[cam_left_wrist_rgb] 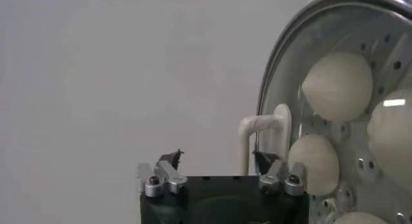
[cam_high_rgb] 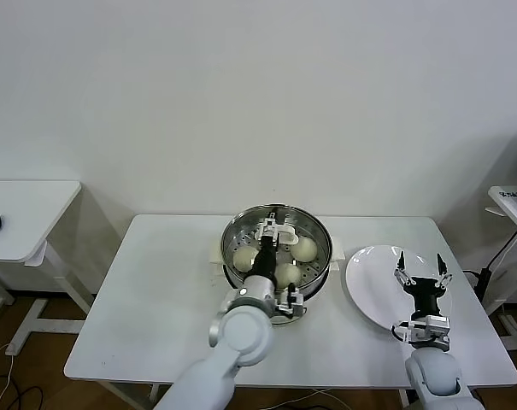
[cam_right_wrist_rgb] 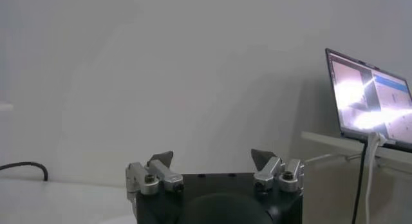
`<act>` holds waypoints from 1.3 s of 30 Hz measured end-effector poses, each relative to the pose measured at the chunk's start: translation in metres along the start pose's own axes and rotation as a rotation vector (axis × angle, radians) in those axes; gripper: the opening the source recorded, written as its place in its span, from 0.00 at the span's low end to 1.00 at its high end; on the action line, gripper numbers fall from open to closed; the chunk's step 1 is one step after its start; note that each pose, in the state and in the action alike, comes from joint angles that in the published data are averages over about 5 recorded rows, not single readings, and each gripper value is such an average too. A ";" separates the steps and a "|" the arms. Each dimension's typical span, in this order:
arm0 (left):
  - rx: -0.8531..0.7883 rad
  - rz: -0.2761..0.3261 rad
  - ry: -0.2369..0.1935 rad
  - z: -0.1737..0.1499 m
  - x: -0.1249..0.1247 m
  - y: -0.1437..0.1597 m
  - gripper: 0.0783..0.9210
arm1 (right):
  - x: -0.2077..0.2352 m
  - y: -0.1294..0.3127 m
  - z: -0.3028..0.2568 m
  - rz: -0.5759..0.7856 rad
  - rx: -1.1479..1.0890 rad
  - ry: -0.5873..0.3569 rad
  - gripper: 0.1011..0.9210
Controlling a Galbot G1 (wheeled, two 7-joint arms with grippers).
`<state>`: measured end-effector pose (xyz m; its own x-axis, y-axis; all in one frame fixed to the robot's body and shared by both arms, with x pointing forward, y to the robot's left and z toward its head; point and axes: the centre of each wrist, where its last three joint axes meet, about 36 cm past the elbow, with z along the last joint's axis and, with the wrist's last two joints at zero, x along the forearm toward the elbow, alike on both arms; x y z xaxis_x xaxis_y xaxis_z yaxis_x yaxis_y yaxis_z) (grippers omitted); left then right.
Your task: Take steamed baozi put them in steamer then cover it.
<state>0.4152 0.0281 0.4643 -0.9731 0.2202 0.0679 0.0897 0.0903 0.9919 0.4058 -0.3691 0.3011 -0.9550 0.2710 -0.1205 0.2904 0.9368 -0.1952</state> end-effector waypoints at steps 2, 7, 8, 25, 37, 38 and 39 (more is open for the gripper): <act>0.022 0.002 -0.010 0.008 0.010 0.005 0.88 | -0.001 0.000 -0.001 0.000 0.000 -0.002 0.88; 0.105 -0.005 -0.038 0.033 0.034 0.020 0.88 | -0.001 -0.001 0.000 -0.003 -0.002 -0.001 0.88; 0.132 -0.010 -0.043 0.039 0.038 0.023 0.88 | 0.000 -0.001 0.000 -0.005 -0.004 0.001 0.88; 0.849 -0.131 -0.115 0.195 0.026 -0.004 0.88 | 0.018 -0.010 -0.001 -0.074 -0.133 0.087 0.88; 1.123 -0.163 -0.097 0.236 0.049 -0.054 0.88 | 0.035 -0.015 0.002 -0.099 -0.195 0.109 0.88; 1.133 -0.166 -0.094 0.237 0.051 -0.056 0.88 | 0.035 -0.016 0.002 -0.100 -0.197 0.110 0.88; 1.141 -0.169 -0.092 0.238 0.053 -0.058 0.88 | 0.036 -0.016 0.002 -0.100 -0.200 0.111 0.88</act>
<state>0.4088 0.2662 0.3846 -0.9761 0.1869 -0.1110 0.1447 0.9396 0.3102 0.3667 -0.3749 0.2976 -0.9824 0.1866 -0.0008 0.1866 0.9824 -0.0033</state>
